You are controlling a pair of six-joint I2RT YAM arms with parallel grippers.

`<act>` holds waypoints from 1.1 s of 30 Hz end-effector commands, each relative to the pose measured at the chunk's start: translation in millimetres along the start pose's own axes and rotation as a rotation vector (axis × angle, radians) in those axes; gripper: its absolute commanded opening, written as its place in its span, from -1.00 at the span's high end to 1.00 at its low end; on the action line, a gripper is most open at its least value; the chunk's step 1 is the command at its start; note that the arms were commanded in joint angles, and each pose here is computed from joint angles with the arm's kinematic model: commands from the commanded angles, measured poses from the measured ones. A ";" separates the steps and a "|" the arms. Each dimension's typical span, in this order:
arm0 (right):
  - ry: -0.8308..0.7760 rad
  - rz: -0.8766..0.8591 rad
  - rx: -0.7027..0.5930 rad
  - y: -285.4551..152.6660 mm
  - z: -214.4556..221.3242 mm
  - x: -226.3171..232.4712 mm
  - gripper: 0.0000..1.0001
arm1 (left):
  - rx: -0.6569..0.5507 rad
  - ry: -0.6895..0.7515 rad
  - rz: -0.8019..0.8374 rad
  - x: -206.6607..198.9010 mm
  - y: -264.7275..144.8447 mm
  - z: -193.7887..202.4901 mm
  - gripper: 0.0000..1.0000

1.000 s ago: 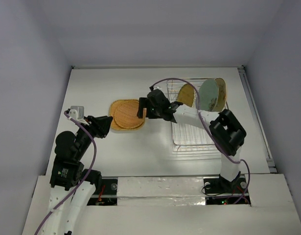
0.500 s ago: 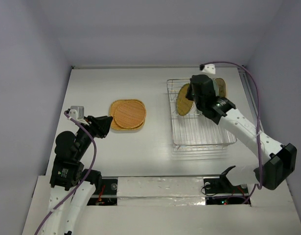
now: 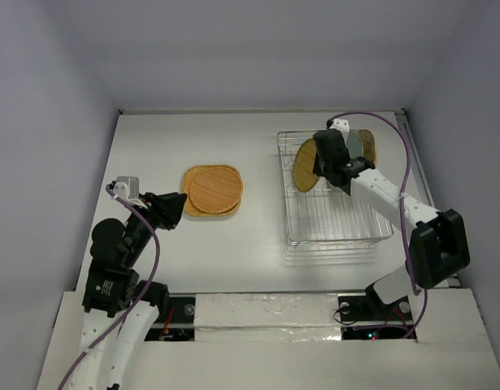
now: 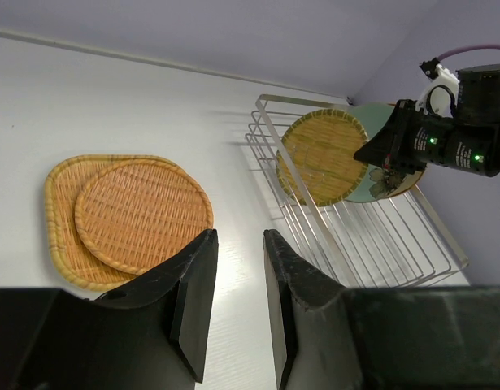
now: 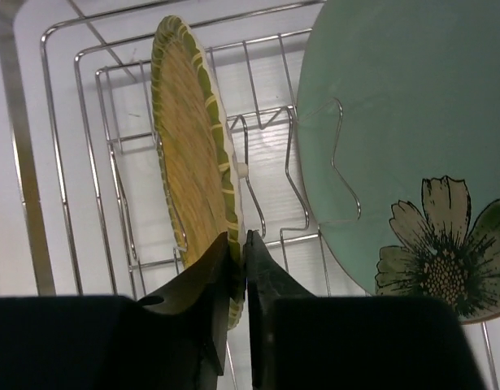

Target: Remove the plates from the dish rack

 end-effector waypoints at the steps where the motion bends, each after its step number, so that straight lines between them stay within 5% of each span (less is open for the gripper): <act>1: 0.030 -0.022 -0.115 -11.4 -42.1 4.5 0.80 | -0.046 0.006 0.015 -2.6 0.1 -8.8 0.46; 3: 0.021 -0.017 -0.140 -18.9 -53.7 2.6 1.00 | -0.046 0.007 0.018 -3.2 0.1 -8.9 0.46; 13: 0.075 -0.082 -0.337 -109.3 -132.7 -13.8 1.00 | -0.045 0.005 0.017 -3.0 0.3 -8.3 0.46; 18: 0.141 -0.257 -0.403 -152.1 -152.5 1.3 1.00 | -0.048 0.003 0.009 -1.2 0.3 -9.2 0.45; 28: 0.208 -0.763 -0.272 -171.1 -107.7 152.9 1.00 | -0.048 0.002 -0.005 2.0 1.4 -8.9 0.42; 33: 0.238 -0.874 -0.115 -136.9 -59.5 235.3 1.00 | -0.052 0.001 -0.009 2.5 1.0 -9.8 0.42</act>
Point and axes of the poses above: each gripper's point midway between its finger pads, its own y axis out along the fingers, its own x axis along the line the jaws close on, z = x × y, the point moved 1 cm from there along -y, back along the fingers, and after that the axes turned 3 degrees about y, right-handed, at the moved point
